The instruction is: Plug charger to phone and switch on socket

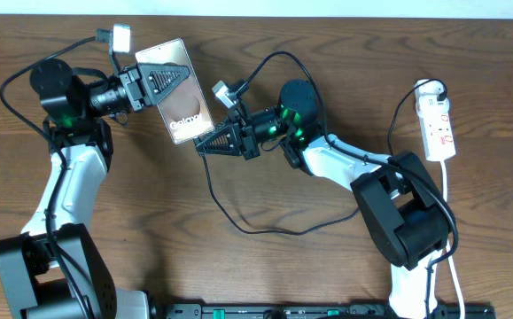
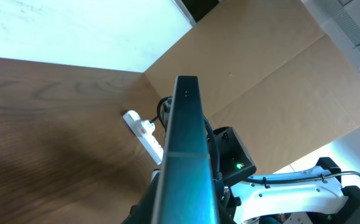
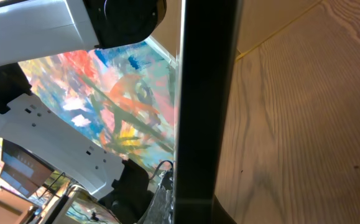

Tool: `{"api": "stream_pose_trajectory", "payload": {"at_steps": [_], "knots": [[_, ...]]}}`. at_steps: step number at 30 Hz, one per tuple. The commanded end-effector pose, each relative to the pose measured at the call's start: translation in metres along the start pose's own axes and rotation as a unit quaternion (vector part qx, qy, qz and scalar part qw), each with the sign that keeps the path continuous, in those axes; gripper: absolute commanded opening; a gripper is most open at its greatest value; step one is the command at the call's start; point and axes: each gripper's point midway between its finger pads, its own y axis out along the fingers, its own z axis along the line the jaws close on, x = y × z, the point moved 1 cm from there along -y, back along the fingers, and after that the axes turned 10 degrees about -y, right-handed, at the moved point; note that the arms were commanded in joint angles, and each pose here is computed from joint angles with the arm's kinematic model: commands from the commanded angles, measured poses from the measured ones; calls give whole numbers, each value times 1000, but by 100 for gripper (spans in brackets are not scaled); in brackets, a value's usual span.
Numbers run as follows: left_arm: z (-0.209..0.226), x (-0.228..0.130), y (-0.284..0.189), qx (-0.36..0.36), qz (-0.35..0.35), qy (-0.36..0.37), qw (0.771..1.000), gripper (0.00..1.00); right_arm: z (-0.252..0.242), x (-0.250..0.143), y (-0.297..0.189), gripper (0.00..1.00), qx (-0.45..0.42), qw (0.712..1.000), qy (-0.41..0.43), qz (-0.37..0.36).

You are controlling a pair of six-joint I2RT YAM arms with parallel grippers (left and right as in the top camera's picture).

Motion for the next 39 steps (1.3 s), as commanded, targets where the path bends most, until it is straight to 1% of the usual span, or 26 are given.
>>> {"api": "stream_pose_trajectory", "payload": {"at_steps": [1, 22, 30, 38, 39], "knots": [[-18, -15, 4, -27, 51, 18, 998, 7, -12, 30, -8, 1, -55, 997, -29, -53], [-19, -17, 4, -29, 56, 19, 998, 8, -14, 33, -11, 1, -61, 996, -26, -61], [-18, -15, 4, -28, 50, 41, 998, 8, -14, 33, -11, 1, -60, 996, -26, -61], [-18, -15, 4, -28, 50, 45, 997, 7, -14, 33, -11, 13, -60, 996, -25, -60], [-18, -15, 4, -28, 50, 45, 997, 7, -14, 33, -11, 17, -60, 996, -26, -60]]}}
